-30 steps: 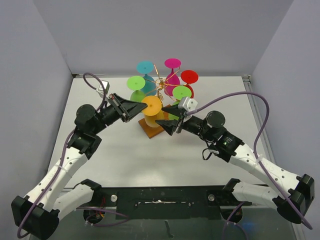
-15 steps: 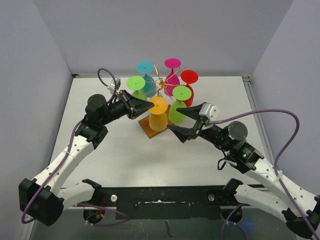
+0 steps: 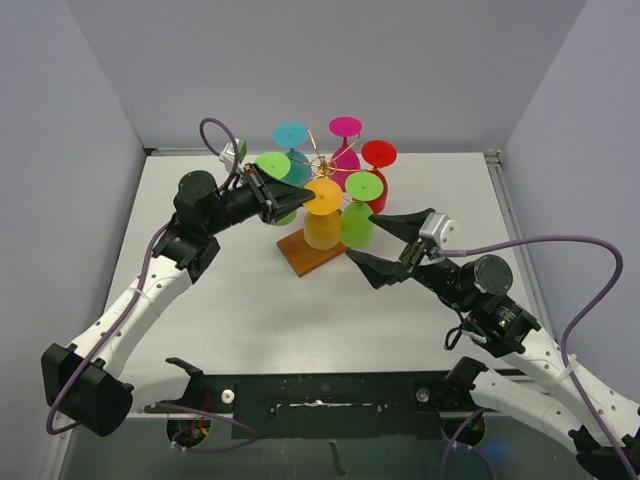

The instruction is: Place the wine glass upside down on the wine glass rack

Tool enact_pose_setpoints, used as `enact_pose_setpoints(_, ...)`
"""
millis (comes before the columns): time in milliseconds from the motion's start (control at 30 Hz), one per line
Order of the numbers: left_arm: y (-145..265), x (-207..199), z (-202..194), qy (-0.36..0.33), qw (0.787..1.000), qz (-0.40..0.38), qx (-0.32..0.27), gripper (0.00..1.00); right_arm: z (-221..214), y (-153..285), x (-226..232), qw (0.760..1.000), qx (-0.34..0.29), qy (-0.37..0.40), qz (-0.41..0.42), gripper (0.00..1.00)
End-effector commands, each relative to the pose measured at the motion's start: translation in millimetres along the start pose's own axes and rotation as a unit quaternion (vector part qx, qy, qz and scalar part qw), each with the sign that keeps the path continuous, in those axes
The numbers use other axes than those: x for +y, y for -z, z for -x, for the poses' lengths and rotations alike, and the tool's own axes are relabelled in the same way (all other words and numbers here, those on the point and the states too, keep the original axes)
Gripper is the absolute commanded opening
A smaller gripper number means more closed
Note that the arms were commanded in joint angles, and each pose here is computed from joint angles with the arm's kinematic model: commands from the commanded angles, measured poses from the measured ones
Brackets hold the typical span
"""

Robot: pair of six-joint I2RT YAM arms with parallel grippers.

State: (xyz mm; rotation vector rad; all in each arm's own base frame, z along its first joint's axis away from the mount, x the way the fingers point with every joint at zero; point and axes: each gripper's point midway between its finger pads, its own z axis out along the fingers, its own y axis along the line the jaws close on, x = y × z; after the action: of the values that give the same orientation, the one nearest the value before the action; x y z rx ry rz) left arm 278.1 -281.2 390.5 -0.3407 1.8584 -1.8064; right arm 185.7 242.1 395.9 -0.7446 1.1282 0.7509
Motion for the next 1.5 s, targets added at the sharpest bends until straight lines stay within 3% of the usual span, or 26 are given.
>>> enact_pose_setpoints(0,-4.0,-22.3,6.5,-0.026,0.999,-0.021,-0.010,0.00,12.7,4.3,-5.9,0.999,-0.023,-0.003,-0.022,0.72)
enact_pose_setpoints(767,-17.5,-10.2,49.4,-0.057,0.993,0.023,-0.099,0.00,13.1,8.0,-8.4,0.999,-0.024,-0.016,-0.034,0.73)
enact_pose_setpoints(1133,3.2,-11.4,63.3,-0.062,0.986,0.025,-0.150,0.00,11.3,5.8,-9.5,0.999,-0.023,-0.019,-0.037,0.73)
enact_pose_setpoints(1467,18.2,-6.9,55.4,-0.057,0.988,0.029,-0.141,0.00,9.0,2.9,-9.5,0.999,-0.022,-0.022,-0.036,0.73)
